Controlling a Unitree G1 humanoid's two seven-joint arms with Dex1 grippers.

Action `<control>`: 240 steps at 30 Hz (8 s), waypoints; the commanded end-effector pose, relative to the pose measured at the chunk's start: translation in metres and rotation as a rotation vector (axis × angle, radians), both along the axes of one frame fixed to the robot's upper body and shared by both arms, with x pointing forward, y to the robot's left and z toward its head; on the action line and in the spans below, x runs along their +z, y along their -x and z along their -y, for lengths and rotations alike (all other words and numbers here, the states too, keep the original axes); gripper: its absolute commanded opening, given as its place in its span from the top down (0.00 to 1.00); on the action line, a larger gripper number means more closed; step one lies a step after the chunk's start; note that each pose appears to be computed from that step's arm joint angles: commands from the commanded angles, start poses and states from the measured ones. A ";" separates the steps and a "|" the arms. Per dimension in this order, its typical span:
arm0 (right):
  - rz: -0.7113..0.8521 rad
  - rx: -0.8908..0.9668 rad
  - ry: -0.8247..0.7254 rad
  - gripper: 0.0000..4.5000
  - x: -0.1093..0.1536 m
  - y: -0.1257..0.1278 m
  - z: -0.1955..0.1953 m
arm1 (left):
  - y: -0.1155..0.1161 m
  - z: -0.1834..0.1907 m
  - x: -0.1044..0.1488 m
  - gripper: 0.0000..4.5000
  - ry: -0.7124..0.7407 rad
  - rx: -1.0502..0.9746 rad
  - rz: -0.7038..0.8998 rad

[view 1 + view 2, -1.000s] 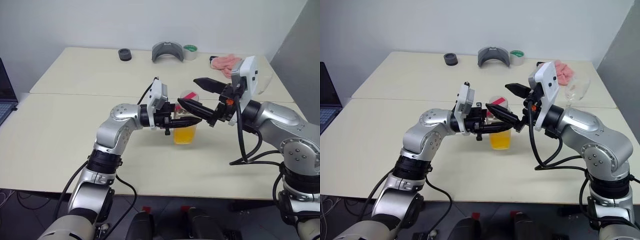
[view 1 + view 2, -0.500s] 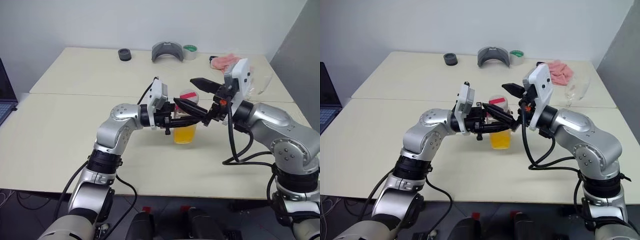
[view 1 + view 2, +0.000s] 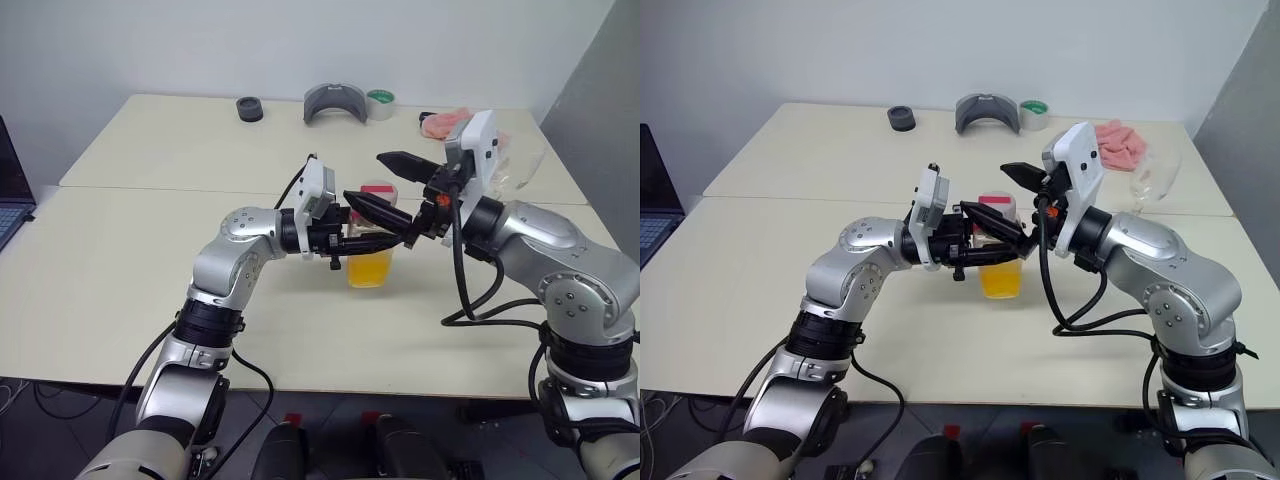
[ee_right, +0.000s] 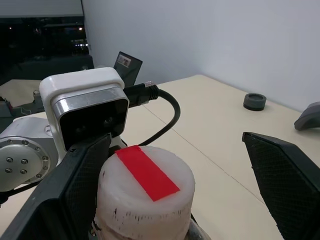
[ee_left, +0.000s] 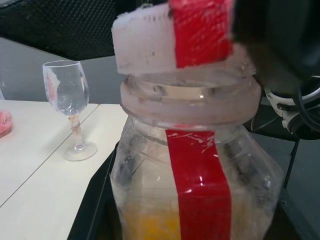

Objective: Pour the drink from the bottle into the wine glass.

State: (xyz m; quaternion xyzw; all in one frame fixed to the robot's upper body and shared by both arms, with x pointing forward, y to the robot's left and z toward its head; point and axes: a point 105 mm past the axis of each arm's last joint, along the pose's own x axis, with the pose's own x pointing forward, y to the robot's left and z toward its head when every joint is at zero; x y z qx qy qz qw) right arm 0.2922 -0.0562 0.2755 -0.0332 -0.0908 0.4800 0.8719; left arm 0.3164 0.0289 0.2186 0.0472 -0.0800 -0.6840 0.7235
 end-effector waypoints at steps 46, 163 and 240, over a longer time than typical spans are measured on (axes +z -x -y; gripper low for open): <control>0.078 -0.068 -0.123 0.60 0.035 -0.001 0.039 | 0.010 0.002 0.017 0.58 0.024 -0.028 0.080; -0.195 -0.387 0.115 0.00 -0.086 -0.010 0.100 | -0.013 -0.148 -0.061 0.01 0.077 1.282 -0.177; -0.008 0.234 0.063 0.98 -0.126 -0.075 -0.113 | 0.168 -0.161 -0.073 0.00 -0.112 1.154 -0.208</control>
